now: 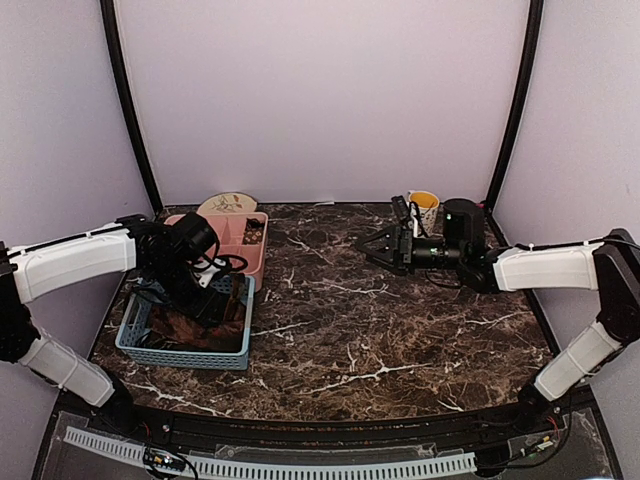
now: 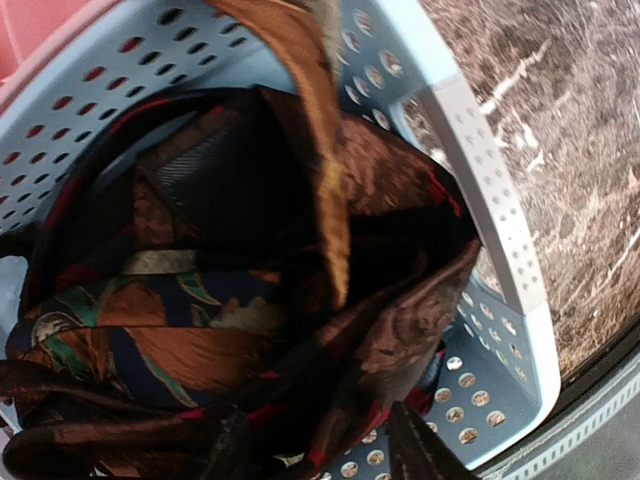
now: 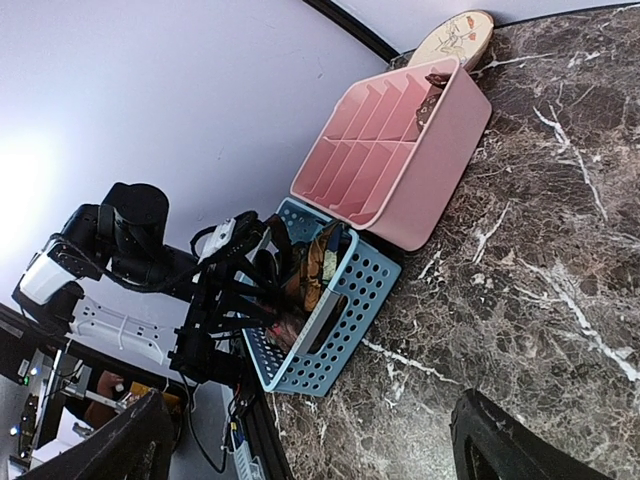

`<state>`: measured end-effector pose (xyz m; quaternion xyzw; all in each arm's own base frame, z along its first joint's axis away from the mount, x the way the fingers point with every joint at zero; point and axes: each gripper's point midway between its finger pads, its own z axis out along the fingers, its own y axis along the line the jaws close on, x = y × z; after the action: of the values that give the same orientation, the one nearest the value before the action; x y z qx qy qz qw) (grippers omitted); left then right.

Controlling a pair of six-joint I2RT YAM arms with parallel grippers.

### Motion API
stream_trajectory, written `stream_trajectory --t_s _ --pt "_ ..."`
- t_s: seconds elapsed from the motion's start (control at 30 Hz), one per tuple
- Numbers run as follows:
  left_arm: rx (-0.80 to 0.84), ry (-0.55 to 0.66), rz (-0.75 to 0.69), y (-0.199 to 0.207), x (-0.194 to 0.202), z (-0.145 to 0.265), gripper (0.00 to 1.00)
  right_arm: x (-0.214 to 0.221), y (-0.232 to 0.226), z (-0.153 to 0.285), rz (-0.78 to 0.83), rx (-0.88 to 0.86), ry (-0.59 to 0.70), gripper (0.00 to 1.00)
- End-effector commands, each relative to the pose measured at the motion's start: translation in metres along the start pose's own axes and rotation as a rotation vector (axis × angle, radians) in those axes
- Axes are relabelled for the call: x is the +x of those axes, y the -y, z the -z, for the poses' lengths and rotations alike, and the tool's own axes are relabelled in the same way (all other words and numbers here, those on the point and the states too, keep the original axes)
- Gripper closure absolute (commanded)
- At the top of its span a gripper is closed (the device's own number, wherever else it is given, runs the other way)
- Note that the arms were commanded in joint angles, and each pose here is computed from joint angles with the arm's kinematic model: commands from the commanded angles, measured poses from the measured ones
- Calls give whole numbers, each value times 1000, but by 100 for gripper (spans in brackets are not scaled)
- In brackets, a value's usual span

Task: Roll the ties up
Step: Pick up the tie from the storage box.

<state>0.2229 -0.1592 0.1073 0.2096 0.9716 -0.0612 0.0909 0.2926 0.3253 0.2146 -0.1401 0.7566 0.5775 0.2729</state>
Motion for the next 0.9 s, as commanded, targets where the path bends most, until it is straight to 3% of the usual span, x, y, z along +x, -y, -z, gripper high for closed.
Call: stream_trajectory --t_s 0.0,0.1,0.2,0.37,0.6,0.87 --pt "1 -88 -1 3 24 -5 57 -13 -12 0 29 -59 25 3" --pt "11 -96 -27 11 31 -5 74 -14 -13 1 27 -61 29 3" --pt "31 -82 -22 15 30 1 99 -16 -15 2 26 -67 34 3" --pt "79 95 -12 26 -5 43 100 -24 -25 3 45 -86 46 3" --pt "311 526 -58 71 -84 160 100 -44 -45 0 90 -92 53 2" --pt "493 862 -161 104 -127 273 100 -60 -90 -27 199 -138 30 2"
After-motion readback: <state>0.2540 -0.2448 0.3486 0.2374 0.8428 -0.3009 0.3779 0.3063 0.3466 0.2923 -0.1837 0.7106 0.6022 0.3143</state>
